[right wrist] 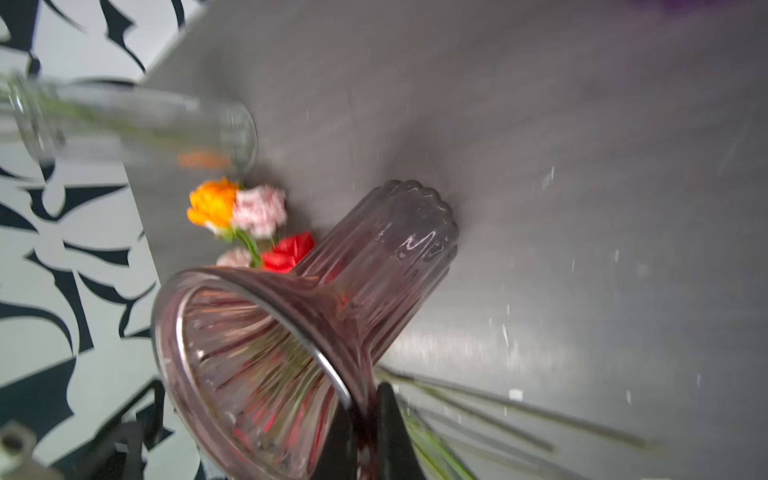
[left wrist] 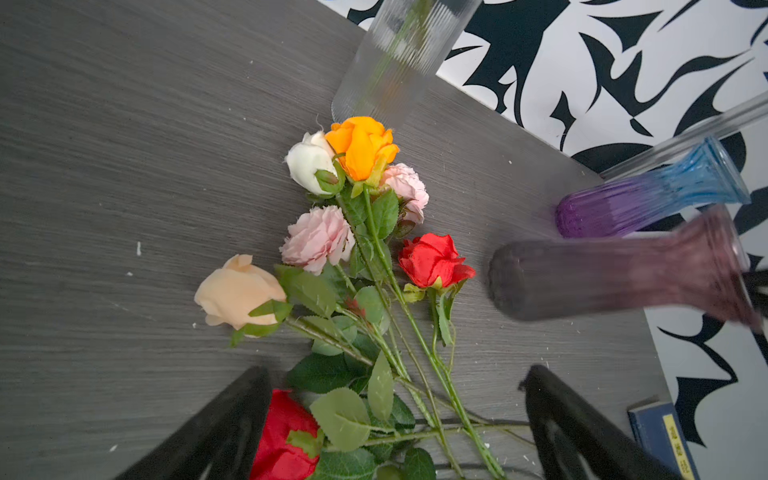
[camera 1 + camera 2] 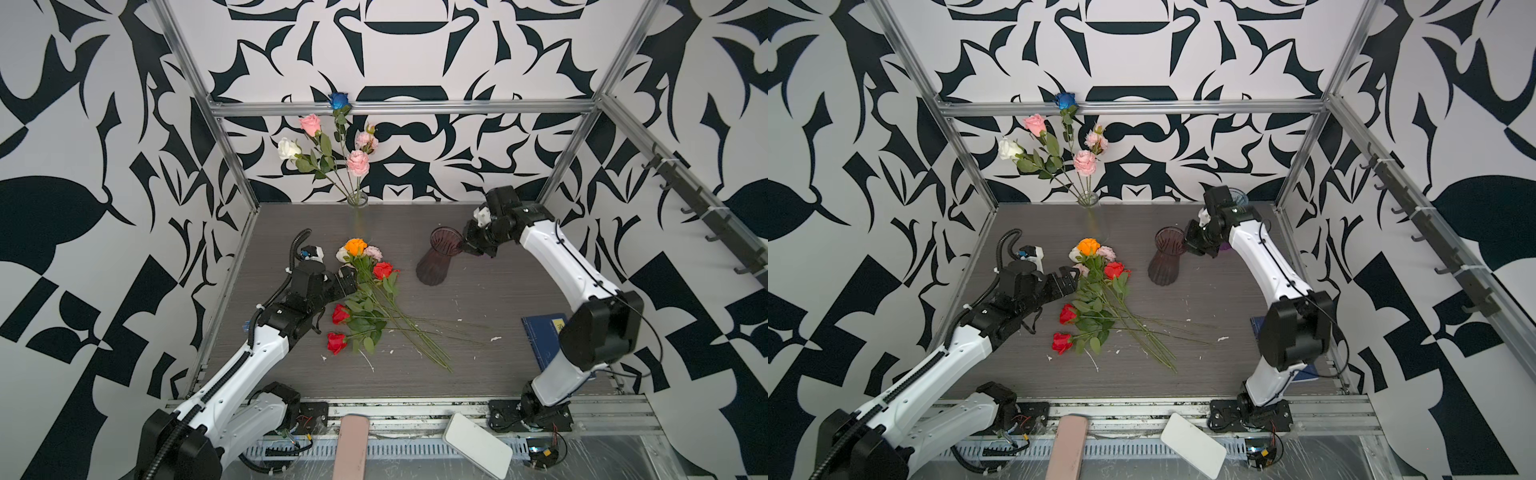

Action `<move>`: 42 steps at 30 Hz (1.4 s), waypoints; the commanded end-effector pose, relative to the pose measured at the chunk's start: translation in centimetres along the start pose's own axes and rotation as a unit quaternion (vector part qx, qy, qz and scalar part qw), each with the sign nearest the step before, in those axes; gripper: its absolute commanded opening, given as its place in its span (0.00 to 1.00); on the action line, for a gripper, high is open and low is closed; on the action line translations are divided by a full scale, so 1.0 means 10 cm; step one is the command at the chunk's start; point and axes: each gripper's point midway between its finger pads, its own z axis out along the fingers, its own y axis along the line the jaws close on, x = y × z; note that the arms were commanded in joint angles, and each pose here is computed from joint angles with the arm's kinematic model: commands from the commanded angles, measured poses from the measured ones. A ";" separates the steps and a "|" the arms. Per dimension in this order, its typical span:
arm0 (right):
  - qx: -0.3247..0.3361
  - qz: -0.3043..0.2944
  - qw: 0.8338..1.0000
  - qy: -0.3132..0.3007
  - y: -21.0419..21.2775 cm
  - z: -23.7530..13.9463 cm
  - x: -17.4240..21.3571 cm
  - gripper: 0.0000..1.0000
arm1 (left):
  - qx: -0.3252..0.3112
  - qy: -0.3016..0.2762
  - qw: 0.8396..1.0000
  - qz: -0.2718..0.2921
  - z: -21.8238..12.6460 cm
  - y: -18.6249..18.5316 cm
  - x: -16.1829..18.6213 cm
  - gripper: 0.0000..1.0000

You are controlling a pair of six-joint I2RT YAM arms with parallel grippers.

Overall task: Arrange the flowers into the vase
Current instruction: 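Carry the pink glass vase toward the rose bunch with the right gripper, then release the pink vase and move the right gripper to the rose stems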

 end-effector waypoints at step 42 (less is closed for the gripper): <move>-0.143 -0.257 0.954 -0.066 0.42 -1.06 1.34 0.37 | 0.087 0.020 0.995 -0.041 0.03 -0.38 0.16 0.99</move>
